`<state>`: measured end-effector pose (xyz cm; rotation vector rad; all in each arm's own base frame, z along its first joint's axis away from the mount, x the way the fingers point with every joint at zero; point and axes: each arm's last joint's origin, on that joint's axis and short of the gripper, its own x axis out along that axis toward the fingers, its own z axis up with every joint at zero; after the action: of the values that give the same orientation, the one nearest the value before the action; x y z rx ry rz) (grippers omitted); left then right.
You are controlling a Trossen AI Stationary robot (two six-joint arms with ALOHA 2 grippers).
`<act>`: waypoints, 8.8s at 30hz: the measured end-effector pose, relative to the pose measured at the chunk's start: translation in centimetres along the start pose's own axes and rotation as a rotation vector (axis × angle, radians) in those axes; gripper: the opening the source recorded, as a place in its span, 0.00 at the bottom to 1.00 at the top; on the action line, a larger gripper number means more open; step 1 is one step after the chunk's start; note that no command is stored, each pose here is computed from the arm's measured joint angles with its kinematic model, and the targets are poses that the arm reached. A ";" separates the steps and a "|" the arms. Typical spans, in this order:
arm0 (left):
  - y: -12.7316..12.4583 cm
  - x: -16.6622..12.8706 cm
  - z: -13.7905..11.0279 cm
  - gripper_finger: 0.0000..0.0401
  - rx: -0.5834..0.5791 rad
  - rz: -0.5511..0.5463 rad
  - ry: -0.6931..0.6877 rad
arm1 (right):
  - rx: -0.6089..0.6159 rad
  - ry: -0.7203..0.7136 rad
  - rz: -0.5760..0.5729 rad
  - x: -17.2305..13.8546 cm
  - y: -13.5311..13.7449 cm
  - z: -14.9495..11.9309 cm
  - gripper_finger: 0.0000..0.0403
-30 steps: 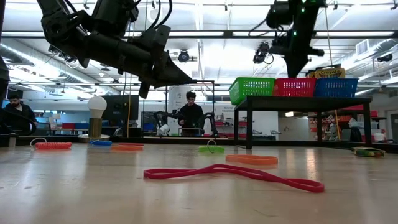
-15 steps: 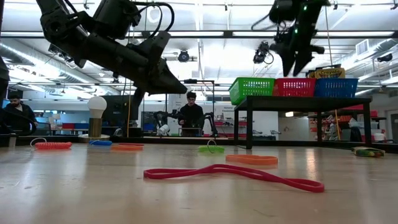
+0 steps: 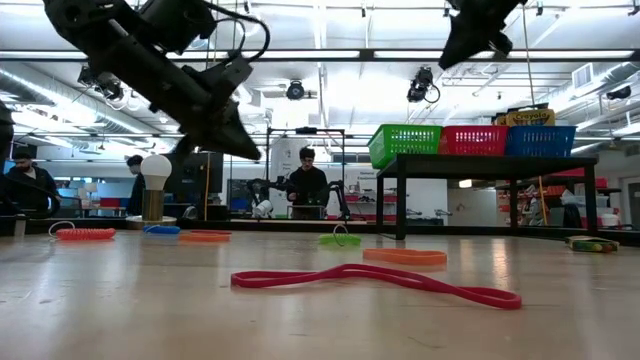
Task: Pick & Place Office Desk Supplies
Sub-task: Put the green spring keychain into the green bin, then put the orange rubber band into the red bin
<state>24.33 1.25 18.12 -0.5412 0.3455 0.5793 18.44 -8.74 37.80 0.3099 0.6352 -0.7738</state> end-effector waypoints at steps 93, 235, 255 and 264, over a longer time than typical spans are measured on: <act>-5.0 1.4 -3.1 0.04 0.042 -0.174 0.164 | -0.145 -0.119 0.500 1.7 10.7 -10.8 0.02; -0.9 3.4 1.5 0.02 0.013 -0.189 -0.203 | -0.213 -0.092 0.214 5.0 8.7 -8.8 0.01; -0.1 3.0 -1.6 0.19 -0.029 0.101 0.467 | -0.194 -0.068 0.299 3.3 11.4 -14.8 0.02; 2.0 2.3 -2.2 0.31 -0.010 0.322 0.548 | -0.073 -0.070 0.384 4.6 11.3 -16.7 0.01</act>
<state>24.58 2.31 14.54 -0.6565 0.9616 0.7385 22.28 4.48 22.40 0.3245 0.5164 -0.3912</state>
